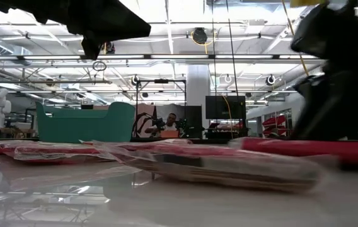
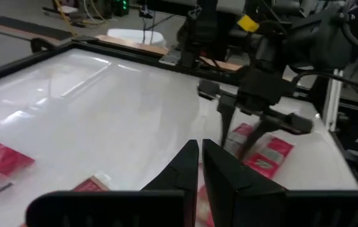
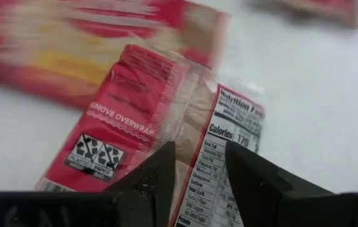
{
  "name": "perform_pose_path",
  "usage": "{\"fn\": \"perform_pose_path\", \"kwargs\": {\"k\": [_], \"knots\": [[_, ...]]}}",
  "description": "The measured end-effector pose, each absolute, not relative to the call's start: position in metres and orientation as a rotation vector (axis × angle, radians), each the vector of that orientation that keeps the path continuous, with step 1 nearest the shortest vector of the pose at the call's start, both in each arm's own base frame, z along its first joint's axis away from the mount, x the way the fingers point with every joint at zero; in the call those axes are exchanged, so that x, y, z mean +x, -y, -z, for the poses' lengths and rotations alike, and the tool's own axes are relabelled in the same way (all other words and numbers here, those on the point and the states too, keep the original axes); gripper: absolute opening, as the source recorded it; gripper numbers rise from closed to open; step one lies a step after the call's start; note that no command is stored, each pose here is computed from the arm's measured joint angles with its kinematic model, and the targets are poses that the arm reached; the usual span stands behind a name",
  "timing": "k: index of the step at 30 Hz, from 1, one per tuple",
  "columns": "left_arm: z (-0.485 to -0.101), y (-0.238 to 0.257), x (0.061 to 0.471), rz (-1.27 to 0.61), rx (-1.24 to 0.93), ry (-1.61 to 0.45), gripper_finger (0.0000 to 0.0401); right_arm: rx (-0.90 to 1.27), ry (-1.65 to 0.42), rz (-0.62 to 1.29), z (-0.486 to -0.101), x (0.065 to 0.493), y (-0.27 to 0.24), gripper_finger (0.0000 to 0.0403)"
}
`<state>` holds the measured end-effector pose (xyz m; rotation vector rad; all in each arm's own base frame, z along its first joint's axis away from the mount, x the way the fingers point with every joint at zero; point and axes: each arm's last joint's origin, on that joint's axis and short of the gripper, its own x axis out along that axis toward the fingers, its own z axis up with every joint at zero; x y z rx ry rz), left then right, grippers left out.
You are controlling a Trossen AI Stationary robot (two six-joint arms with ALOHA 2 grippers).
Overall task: Sort popcorn bags into baskets
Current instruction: Stack the red popcorn bag on the red popcorn bags in the green bin
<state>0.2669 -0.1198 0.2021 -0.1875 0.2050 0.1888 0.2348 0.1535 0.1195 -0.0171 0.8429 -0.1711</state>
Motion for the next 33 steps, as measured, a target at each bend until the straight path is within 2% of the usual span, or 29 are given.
{"fn": "perform_pose_path", "kwargs": {"k": [6,10,17,22,27,33], "knots": [[-0.201,0.112,0.27,-0.217,-0.161,-0.213,0.0024,-0.231,-0.847,0.3,-0.123,0.249,-0.116,0.0132],[-0.2,0.11,0.27,-0.224,-0.142,-0.222,0.0024,-0.213,-0.791,0.33,-0.145,0.255,-0.097,0.0132],[-0.196,0.11,0.269,-0.225,-0.081,-0.273,0.0024,-0.139,-0.767,0.086,-0.176,0.233,-0.12,0.0151],[-0.195,0.103,0.271,-0.242,-0.028,-0.287,0.0024,-0.153,-0.805,-0.022,-0.166,0.215,-0.151,0.0198],[-0.195,0.096,0.274,-0.26,-0.016,-0.29,0.0024,-0.292,-0.817,-0.032,-0.148,0.204,-0.172,0.0246],[-0.193,0.093,0.274,-0.272,-0.028,-0.303,0.0024,-0.359,-0.824,0.02,-0.134,0.2,-0.171,0.026]]}}
